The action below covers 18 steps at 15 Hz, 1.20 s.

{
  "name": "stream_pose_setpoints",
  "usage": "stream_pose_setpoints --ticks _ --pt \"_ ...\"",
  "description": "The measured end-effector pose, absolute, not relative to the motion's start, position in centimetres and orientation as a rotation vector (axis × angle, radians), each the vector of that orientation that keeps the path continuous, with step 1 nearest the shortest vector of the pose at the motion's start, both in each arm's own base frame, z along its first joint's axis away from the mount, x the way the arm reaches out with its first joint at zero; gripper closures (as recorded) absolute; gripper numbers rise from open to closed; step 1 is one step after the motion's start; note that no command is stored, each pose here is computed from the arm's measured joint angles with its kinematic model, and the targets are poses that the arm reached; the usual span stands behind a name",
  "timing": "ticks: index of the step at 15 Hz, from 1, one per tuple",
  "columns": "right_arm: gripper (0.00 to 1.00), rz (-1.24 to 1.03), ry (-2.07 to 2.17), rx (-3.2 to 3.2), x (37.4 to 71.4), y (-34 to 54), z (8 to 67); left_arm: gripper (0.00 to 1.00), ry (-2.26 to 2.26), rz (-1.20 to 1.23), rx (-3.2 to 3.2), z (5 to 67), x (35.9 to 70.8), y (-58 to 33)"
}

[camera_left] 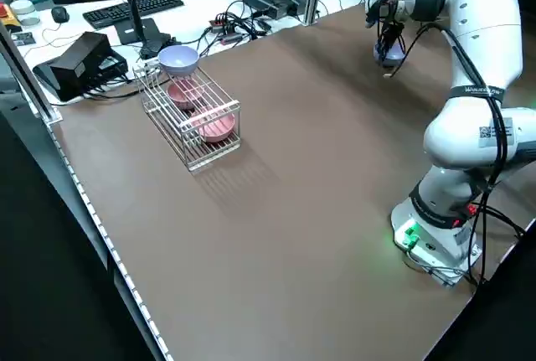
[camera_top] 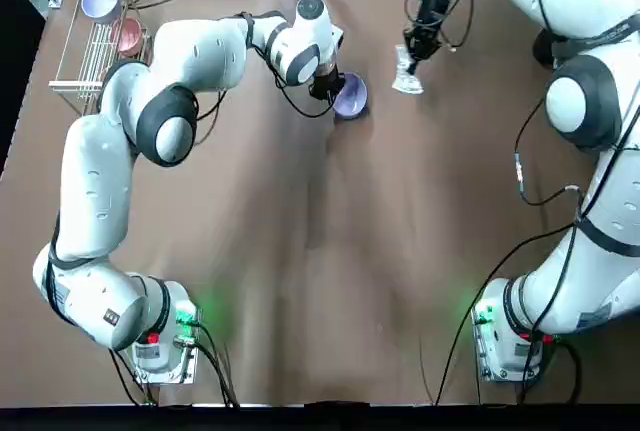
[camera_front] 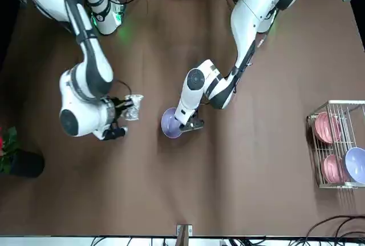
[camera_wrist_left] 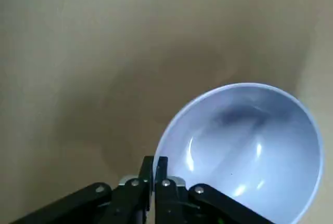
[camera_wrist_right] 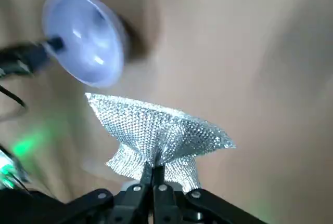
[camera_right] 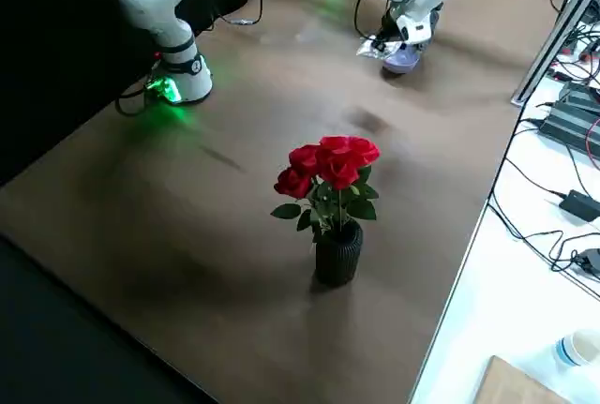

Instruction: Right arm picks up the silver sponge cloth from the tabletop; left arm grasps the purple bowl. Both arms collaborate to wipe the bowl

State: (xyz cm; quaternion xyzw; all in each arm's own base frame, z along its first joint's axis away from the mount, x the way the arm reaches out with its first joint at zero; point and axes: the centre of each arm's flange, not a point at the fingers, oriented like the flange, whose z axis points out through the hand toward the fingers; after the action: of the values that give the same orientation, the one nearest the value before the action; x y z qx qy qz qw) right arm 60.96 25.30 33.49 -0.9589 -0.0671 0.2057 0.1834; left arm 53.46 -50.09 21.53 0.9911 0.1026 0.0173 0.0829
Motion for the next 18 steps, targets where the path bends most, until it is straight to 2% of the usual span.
stream_pose_setpoints --ticks 6,18 --pt "0.98 0.529 0.013 -2.612 60.1 33.3 25.9 0.95 0.307 0.053 2.958 21.6 53.5 -50.1" --pt "0.98 0.492 0.131 -2.614 59.8 35.2 20.5 0.95 0.304 0.055 2.956 21.7 53.5 -50.2"
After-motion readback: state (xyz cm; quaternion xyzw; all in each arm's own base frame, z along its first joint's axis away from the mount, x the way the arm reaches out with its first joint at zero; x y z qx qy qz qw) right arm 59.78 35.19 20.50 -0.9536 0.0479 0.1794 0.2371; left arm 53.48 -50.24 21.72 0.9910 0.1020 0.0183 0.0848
